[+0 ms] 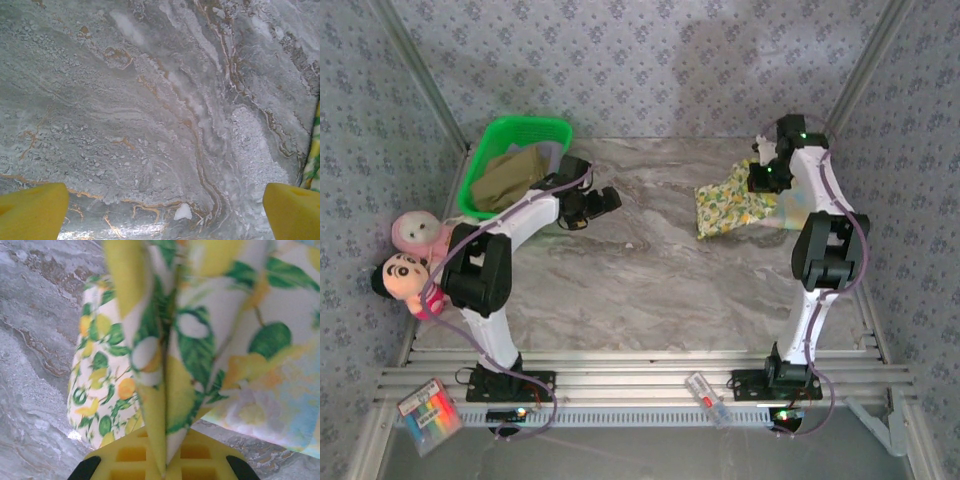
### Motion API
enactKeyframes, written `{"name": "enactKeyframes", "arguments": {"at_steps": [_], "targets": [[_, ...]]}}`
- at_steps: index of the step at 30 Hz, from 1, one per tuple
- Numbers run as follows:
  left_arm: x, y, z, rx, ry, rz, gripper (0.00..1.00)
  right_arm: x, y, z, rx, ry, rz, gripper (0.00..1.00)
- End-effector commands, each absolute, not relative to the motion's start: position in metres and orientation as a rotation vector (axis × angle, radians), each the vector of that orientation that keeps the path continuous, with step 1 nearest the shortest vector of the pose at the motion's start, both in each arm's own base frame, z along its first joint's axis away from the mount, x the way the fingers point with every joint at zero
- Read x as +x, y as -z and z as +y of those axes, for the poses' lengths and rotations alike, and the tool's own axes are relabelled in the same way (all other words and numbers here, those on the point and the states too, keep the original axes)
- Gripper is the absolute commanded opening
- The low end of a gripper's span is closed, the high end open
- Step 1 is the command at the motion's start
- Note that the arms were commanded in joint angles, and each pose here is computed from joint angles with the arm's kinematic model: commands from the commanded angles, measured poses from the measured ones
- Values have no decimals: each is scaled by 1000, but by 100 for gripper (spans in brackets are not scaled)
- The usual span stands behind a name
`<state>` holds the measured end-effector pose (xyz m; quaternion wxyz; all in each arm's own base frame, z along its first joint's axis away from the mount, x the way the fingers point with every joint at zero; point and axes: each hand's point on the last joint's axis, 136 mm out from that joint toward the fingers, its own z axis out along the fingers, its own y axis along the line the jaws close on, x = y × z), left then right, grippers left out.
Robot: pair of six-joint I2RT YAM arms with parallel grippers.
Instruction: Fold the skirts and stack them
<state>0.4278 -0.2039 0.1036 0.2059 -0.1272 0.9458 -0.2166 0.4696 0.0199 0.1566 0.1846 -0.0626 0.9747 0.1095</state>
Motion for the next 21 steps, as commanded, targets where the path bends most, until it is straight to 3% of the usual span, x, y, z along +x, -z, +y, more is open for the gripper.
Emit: {"name": "enactKeyframes", "arguments": {"at_steps": [1,13,21], "targets": [[433,-105,-200,-392,588,2629,100,467,-174,29,-217,-386,2746,0],[426,-100,-193,-391,527,2662,100,480,-228,1,-176,-478,2634,0],[417,-101,-179,-399,440,2680,100,485,-127,-87,-121,-507,2840,0]]}}
